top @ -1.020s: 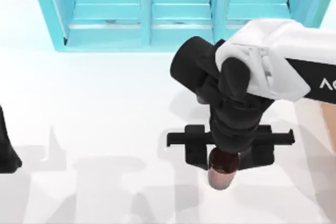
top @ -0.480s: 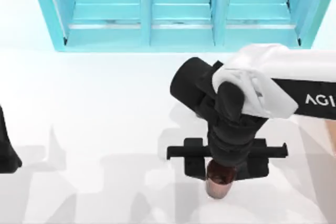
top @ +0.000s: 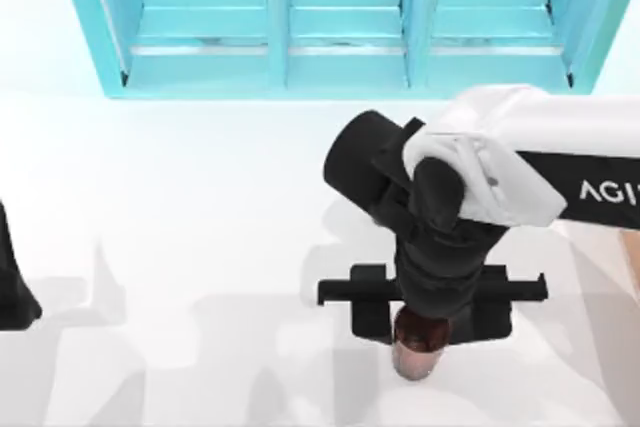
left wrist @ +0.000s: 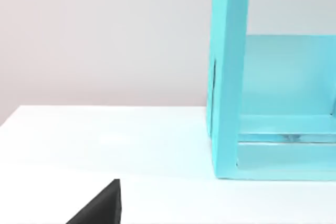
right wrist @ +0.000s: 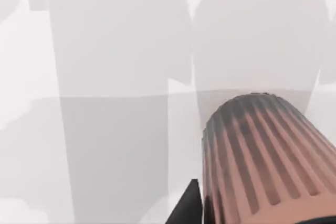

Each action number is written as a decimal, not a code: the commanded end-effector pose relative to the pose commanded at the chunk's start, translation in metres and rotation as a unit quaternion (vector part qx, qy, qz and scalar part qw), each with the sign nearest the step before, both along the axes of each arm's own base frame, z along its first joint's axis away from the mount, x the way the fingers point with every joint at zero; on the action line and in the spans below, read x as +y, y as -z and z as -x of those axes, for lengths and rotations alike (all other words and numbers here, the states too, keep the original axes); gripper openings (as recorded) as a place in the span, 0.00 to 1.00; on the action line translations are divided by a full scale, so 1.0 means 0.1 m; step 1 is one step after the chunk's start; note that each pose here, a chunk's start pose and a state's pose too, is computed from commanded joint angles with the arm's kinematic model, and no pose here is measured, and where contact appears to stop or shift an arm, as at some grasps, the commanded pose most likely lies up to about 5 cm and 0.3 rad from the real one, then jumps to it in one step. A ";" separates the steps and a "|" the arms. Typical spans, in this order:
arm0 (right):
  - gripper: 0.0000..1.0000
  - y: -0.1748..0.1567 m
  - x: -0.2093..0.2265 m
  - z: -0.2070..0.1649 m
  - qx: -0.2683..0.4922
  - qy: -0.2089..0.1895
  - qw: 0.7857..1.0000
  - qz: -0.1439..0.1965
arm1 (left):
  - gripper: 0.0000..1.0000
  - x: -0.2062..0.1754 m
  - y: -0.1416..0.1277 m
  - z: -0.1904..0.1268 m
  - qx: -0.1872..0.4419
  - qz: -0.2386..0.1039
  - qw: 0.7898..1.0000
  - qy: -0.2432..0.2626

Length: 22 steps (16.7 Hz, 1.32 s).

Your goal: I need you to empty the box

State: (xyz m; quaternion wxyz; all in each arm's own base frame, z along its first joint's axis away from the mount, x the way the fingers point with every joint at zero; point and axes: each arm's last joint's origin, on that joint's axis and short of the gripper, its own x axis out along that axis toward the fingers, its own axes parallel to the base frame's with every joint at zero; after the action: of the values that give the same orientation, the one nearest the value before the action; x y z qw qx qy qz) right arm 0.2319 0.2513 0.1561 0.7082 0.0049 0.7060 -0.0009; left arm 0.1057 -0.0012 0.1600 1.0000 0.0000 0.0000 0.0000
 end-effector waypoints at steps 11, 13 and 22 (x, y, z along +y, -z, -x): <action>1.00 0.00 0.00 0.00 0.000 0.000 1.000 0.000 | 1.00 0.00 0.00 0.00 0.000 0.000 1.000 0.000; 1.00 0.00 0.00 0.00 0.000 0.000 1.000 0.000 | 1.00 0.00 0.00 0.00 0.000 0.000 1.000 0.000; 1.00 -0.31 0.05 -0.04 -0.002 0.001 1.000 -0.001 | 1.00 0.00 0.00 0.00 0.000 0.000 1.000 0.000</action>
State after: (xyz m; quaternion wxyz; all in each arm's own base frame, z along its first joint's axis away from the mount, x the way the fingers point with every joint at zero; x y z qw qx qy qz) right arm 0.2354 0.2562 0.1873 0.7097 0.0064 0.7045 -0.0009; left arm 0.1057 -0.0012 0.1600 1.0000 0.0000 0.0000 0.0000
